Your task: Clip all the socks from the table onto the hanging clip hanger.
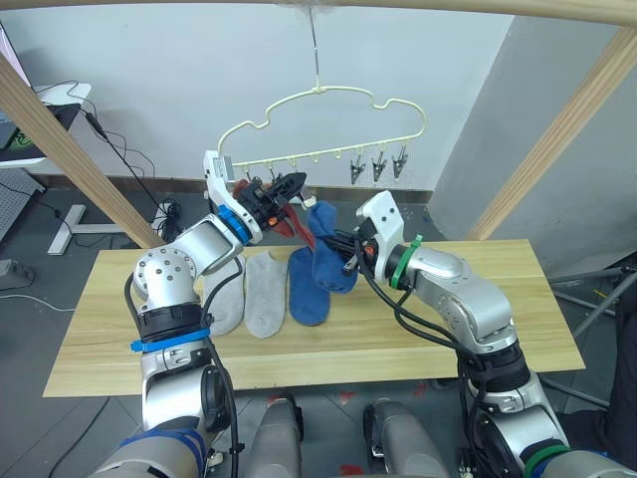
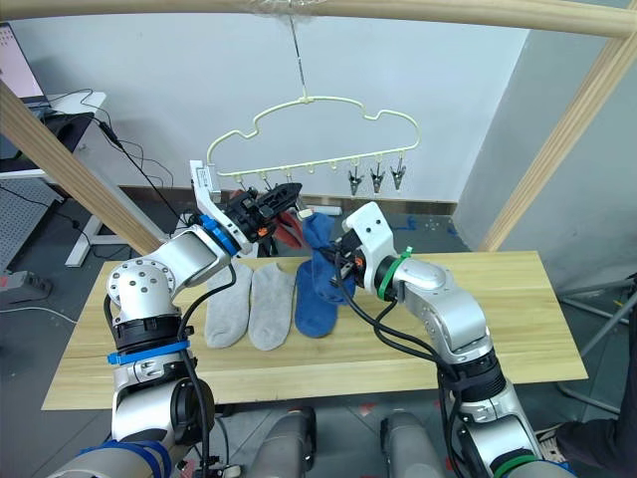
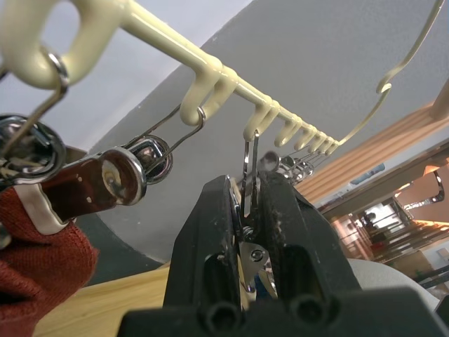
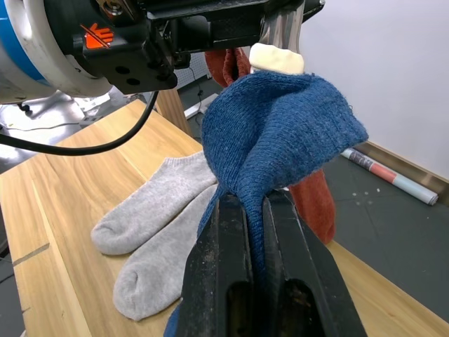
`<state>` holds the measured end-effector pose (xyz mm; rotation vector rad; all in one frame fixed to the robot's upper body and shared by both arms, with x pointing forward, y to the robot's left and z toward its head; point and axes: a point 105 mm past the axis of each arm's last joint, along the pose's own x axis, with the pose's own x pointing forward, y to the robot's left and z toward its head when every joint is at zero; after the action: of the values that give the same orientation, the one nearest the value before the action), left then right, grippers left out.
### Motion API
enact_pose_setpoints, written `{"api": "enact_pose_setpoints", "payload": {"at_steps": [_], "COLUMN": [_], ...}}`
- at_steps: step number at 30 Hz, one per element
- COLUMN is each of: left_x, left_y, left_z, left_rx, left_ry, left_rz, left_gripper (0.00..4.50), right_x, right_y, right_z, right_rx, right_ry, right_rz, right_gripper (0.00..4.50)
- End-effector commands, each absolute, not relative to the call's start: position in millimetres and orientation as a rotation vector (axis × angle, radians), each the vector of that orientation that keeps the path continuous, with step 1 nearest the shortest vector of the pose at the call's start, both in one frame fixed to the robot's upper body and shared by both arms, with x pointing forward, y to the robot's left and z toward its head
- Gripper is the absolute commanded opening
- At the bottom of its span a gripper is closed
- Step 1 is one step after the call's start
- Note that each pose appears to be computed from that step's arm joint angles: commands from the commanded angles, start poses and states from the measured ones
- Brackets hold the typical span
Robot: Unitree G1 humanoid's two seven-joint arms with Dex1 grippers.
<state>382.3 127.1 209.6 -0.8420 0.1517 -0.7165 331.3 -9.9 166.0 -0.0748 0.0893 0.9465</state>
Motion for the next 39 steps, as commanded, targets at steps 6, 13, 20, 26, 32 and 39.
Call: {"api": "enact_pose_setpoints", "payload": {"at_steps": [6,13,20,26,32,39], "left_x": [381,382,379,378,378,379], "left_y": [125,123,120,118,115,121], "left_z": [218,220,218,215,218,224], "left_rx": [-0.848,-0.863,-0.847,-0.835,-0.799,-0.788], "left_ry": [0.122,0.113,0.13,0.142,0.12,0.081], "left_rz": [-0.742,-0.747,-0.765,-0.772,-0.783,-0.778], "left_gripper": [0.22,0.22,0.22,0.22,0.22,2.07], "right_x": [329,330,331,330,331,333], "right_y": [-4,0,1,5,11,11], "right_z": [176,175,187,199,201,194], "right_rx": [-0.067,-0.049,-0.036,-0.026,-0.015,-0.016], "right_ry": [0.047,0.052,0.021,-0.005,-0.006,0.009], "right_rz": [0.963,0.963,0.958,0.968,0.967,0.958], "right_gripper": [0.05,0.05,0.05,0.05,0.05,0.0]}}
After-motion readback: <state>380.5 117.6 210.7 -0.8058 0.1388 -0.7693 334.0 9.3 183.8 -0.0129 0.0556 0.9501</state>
